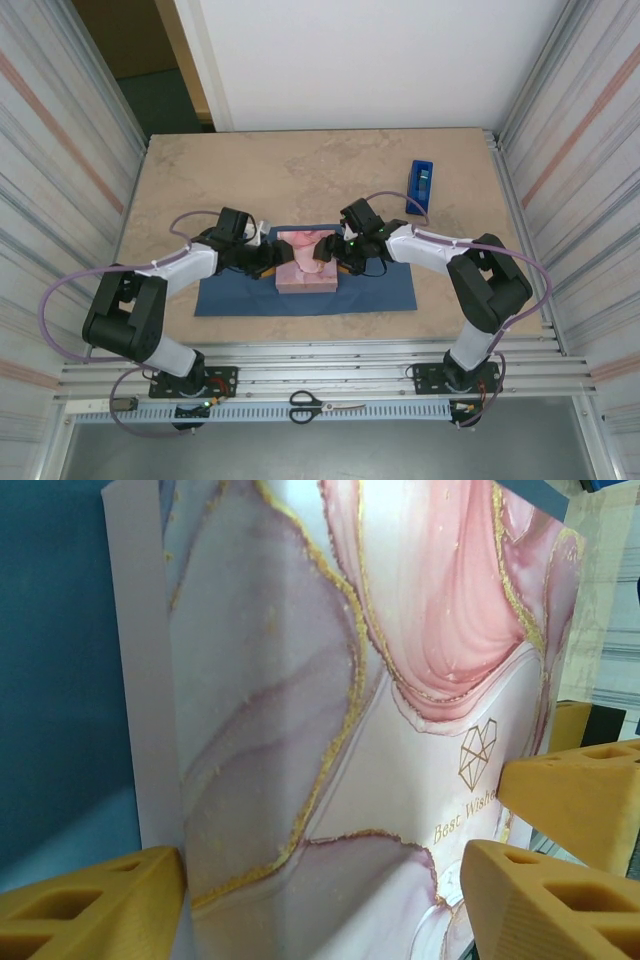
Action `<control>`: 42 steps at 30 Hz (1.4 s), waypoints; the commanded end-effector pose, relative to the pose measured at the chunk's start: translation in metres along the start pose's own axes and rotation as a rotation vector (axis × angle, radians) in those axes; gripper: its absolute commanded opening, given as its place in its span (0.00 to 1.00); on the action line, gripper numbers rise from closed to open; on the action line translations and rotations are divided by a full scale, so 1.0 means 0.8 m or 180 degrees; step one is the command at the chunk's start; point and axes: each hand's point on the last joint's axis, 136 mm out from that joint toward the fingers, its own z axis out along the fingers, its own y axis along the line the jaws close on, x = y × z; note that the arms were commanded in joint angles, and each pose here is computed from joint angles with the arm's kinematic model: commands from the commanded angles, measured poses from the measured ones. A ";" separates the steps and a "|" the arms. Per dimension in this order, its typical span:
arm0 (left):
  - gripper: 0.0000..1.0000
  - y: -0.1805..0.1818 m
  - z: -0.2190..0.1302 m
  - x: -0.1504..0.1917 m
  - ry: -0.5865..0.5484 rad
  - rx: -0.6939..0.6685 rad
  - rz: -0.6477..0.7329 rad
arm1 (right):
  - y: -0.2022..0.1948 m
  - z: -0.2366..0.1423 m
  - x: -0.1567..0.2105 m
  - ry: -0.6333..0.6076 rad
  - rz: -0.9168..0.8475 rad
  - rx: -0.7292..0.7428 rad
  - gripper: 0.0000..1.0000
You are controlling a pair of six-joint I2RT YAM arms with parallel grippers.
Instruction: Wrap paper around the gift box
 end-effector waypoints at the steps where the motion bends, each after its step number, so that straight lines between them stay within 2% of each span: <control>1: 0.74 -0.005 -0.004 0.009 0.0026 0.0041 0.0030 | 0.005 -0.007 0.006 0.0000 0.0058 -0.0009 0.68; 4: 0.75 -0.006 -0.006 0.009 0.0020 0.0041 0.0037 | 0.003 -0.009 0.005 -0.0014 0.0073 0.0018 0.70; 10: 0.81 -0.004 -0.017 0.005 -0.0052 -0.0060 0.0087 | 0.004 -0.029 -0.004 -0.0163 -0.0034 0.0059 0.84; 13: 0.89 -0.007 -0.030 0.001 -0.0152 -0.0144 0.0197 | 0.002 -0.057 -0.019 -0.0464 -0.0232 0.0152 0.88; 18: 0.98 -0.013 -0.066 -0.003 -0.0463 -0.0309 0.0404 | -0.061 -0.130 -0.041 -0.1257 -0.0149 0.0704 0.91; 20: 0.99 -0.014 -0.082 -0.002 -0.0612 -0.0358 0.0486 | -0.102 -0.152 -0.036 -0.1363 0.0069 0.0849 0.88; 23: 0.99 -0.016 -0.107 0.002 -0.0844 -0.0427 0.0588 | -0.167 -0.172 -0.019 -0.1259 0.0561 0.0891 0.82; 28: 0.99 -0.012 -0.146 0.013 -0.1231 -0.0540 0.0662 | -0.235 -0.184 0.022 -0.1086 0.1109 0.0852 0.78; 32: 0.99 -0.004 -0.166 0.022 -0.1418 -0.0648 0.0636 | -0.249 -0.187 0.041 -0.1147 0.1204 0.0720 0.75; 35: 0.99 -0.004 -0.174 0.026 -0.1457 -0.0667 0.0633 | -0.229 -0.176 0.047 -0.1017 0.1060 0.0317 0.69; 42: 0.99 -0.011 -0.185 0.034 -0.1371 -0.0685 0.0599 | -0.234 -0.156 0.062 -0.0640 0.1168 0.0347 0.57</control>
